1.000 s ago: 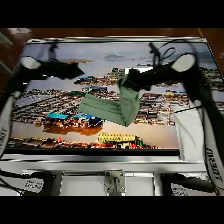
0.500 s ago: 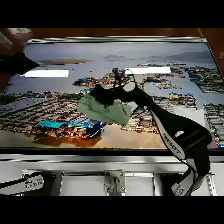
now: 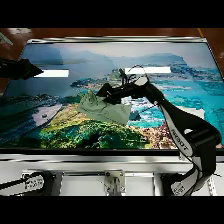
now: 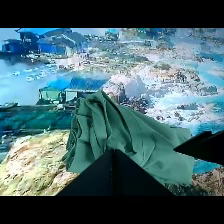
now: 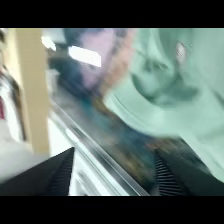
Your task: Fold the shirts.
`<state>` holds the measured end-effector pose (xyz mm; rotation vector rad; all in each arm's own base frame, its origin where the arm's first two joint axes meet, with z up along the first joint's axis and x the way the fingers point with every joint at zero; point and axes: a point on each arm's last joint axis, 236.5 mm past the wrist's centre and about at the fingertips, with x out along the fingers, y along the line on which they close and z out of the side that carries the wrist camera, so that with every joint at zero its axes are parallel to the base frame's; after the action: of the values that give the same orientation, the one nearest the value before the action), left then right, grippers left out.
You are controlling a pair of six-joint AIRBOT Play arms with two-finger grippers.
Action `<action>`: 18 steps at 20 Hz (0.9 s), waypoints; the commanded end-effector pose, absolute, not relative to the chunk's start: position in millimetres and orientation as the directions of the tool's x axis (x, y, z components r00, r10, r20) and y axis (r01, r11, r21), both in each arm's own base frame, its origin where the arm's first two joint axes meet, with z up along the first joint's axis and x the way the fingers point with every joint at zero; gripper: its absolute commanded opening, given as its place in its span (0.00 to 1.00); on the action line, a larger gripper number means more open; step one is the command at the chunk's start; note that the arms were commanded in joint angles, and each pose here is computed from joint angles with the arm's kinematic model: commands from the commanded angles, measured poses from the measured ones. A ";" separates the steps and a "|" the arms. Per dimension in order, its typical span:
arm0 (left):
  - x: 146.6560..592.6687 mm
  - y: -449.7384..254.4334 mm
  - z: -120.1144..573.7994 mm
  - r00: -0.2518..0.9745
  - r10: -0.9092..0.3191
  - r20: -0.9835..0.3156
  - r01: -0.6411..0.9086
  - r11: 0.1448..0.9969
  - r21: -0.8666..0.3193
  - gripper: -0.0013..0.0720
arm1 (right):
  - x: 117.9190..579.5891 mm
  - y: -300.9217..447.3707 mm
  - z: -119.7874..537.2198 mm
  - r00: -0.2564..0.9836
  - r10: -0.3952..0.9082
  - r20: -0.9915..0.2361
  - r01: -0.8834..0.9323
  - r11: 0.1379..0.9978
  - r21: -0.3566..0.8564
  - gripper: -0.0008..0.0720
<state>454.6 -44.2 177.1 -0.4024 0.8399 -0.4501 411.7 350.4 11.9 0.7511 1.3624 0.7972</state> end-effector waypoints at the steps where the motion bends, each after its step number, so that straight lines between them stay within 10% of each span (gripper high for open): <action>1: 453.7 -44.5 176.1 0.582 -0.529 -0.618 0.228 0.835 -0.501 0.07 | 369.4 220.7 -24.0 -0.151 0.525 -0.838 -0.095 0.836 0.541 0.94; 4: 453.5 -44.8 176.1 0.581 -0.530 -0.618 0.229 0.834 -0.501 0.07 | 360.2 135.9 -44.1 -0.206 0.374 -0.904 0.035 0.926 0.375 0.94; 16: 453.8 -44.7 176.3 0.582 -0.530 -0.617 0.228 0.834 -0.502 0.07 | 377.2 227.1 -117.6 -0.059 0.624 -0.779 0.209 0.771 0.602 0.94; 18: 453.9 -45.0 176.4 0.582 -0.530 -0.617 0.228 0.834 -0.502 0.07 | 385.9 233.2 -118.2 -0.019 0.632 -0.775 0.217 0.759 0.614 0.75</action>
<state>453.8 -44.7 176.0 -0.3928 0.8420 -0.4563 374.6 221.4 -112.8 0.6648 1.6427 0.3834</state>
